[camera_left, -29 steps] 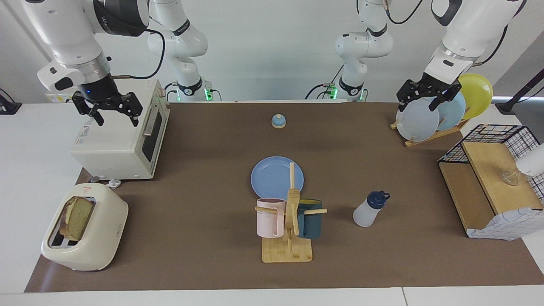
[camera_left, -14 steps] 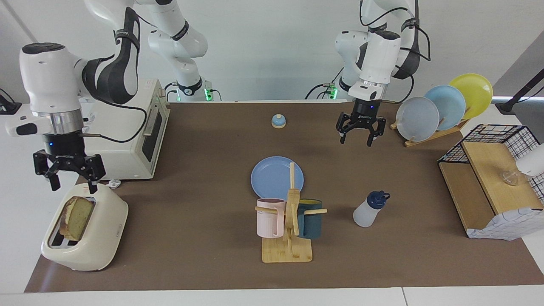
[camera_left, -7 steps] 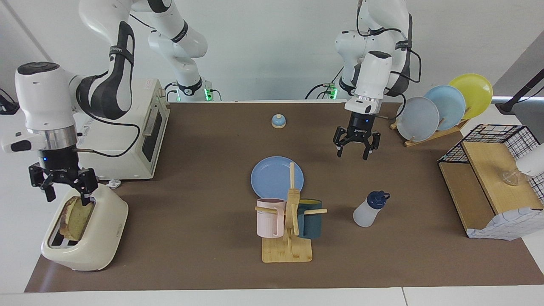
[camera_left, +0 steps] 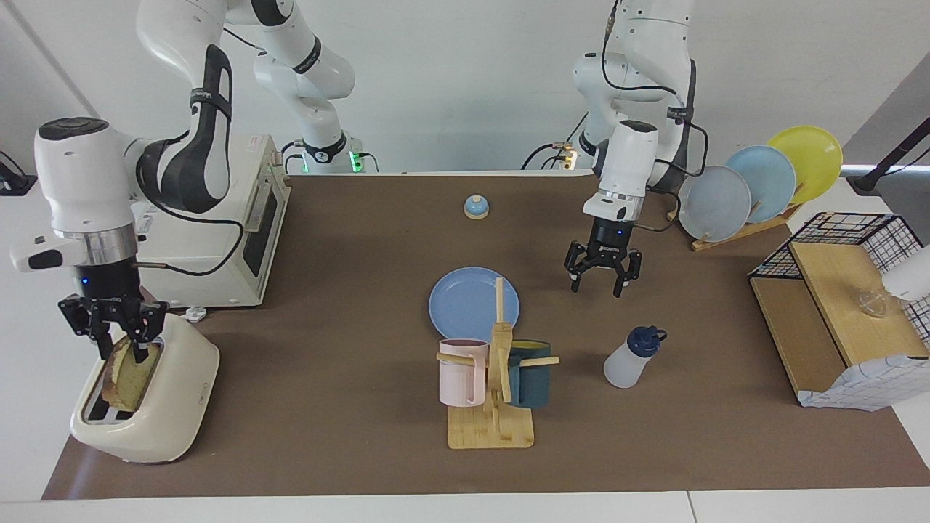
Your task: Put bread on plate and add seasoning
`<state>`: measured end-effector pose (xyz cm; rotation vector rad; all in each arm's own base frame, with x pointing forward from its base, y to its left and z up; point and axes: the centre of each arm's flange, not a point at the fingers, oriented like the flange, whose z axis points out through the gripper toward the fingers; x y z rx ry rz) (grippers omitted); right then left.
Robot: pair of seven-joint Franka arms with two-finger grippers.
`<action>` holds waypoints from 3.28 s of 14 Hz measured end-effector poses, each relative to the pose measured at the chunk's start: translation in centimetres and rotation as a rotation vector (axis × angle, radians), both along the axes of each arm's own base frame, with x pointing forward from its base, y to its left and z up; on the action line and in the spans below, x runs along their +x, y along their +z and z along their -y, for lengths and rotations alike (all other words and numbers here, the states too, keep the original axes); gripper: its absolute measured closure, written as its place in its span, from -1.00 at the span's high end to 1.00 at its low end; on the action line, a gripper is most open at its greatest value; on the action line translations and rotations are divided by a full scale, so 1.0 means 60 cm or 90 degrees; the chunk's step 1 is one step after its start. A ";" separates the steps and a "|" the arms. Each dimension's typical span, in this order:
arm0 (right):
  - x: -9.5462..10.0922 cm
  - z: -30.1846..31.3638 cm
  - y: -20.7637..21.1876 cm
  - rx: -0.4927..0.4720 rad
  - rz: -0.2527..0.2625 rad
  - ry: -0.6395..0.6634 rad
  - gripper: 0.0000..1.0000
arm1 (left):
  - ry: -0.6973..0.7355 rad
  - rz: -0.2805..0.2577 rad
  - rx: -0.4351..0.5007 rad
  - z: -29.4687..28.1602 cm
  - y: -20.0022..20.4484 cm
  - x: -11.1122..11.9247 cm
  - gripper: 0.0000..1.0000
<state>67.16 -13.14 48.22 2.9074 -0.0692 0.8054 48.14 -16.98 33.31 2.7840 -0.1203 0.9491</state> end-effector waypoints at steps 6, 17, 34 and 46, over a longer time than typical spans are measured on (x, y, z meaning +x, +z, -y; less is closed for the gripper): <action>0.003 -0.013 0.006 -0.015 -0.008 0.033 -0.81 | 0.019 0.006 0.002 -0.015 -0.009 0.050 1.00; -0.003 -0.151 0.225 -0.104 -0.109 0.116 -0.85 | 0.023 0.043 0.071 -0.018 -0.037 0.129 1.00; -0.126 -0.702 0.090 0.183 -0.158 0.059 -0.85 | 0.068 0.112 0.070 -0.012 -0.064 0.187 1.00; -0.220 -0.857 -0.128 0.281 -0.151 0.040 -0.85 | 0.076 0.141 0.068 -0.008 -0.083 0.196 1.00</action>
